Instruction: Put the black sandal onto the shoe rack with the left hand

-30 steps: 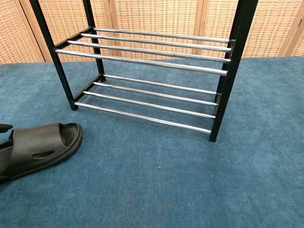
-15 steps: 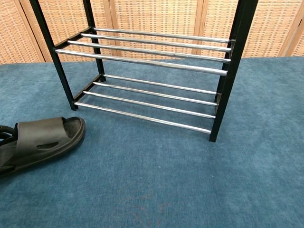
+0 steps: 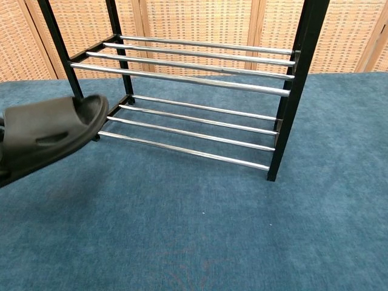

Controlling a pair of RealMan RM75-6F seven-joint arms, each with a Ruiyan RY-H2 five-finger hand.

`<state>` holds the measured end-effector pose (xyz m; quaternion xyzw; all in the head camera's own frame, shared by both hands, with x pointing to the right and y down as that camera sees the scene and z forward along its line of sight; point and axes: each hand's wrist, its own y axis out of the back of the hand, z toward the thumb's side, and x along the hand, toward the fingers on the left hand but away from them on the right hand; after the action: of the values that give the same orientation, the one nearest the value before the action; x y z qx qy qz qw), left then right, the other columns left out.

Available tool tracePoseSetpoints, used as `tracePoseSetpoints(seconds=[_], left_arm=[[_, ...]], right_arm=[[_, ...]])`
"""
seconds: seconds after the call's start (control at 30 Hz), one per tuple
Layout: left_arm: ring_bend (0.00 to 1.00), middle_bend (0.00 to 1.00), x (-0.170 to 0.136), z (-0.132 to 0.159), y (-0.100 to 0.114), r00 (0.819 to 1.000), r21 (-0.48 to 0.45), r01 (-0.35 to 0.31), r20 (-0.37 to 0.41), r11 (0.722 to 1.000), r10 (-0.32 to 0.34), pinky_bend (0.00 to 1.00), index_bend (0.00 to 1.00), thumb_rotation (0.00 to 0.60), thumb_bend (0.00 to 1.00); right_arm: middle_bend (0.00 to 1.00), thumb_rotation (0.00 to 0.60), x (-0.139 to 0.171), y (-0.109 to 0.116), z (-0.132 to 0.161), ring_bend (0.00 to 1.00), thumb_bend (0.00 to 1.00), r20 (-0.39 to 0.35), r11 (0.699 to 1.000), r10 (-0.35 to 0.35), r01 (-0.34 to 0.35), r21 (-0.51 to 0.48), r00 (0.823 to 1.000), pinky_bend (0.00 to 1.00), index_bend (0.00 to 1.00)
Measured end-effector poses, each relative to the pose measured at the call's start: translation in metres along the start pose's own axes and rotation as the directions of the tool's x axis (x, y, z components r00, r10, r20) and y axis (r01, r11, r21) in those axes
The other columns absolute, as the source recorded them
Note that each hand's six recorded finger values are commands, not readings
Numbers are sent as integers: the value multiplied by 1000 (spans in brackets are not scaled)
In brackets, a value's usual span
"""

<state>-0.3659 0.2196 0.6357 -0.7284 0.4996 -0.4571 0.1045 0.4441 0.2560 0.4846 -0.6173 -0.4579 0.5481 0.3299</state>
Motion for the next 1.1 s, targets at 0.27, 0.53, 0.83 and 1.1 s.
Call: tracePoseSetpoints(seconds=[0.27, 0.53, 0.83, 1.1], left_arm=[[306, 347, -11, 54, 24, 997, 24, -12, 82, 1000, 10, 513, 318, 600, 428], [311, 352, 3, 92, 49, 996, 54, -32, 80, 998, 27, 519, 320, 600, 428], [311, 352, 40, 130, 59, 1000, 98, -20, -4, 995, 21, 519, 325, 600, 435], [311, 352, 79, 178, 50, 998, 60, -32, -47, 998, 35, 519, 329, 600, 435]], right_arm=[[0, 600, 0, 0, 0, 0, 0, 0, 1000, -1, 1, -1, 1000, 0, 0], [0, 600, 0, 0, 1, 0, 0, -6, 1000, 2, -2, 0, 1000, 0, 0], [0, 600, -2, -1, 0, 0, 0, 0, 1000, 5, -5, -2, 1000, 0, 0], [0, 600, -4, 0, -3, 0, 0, 8, 1000, 10, -10, -12, 1000, 0, 0]])
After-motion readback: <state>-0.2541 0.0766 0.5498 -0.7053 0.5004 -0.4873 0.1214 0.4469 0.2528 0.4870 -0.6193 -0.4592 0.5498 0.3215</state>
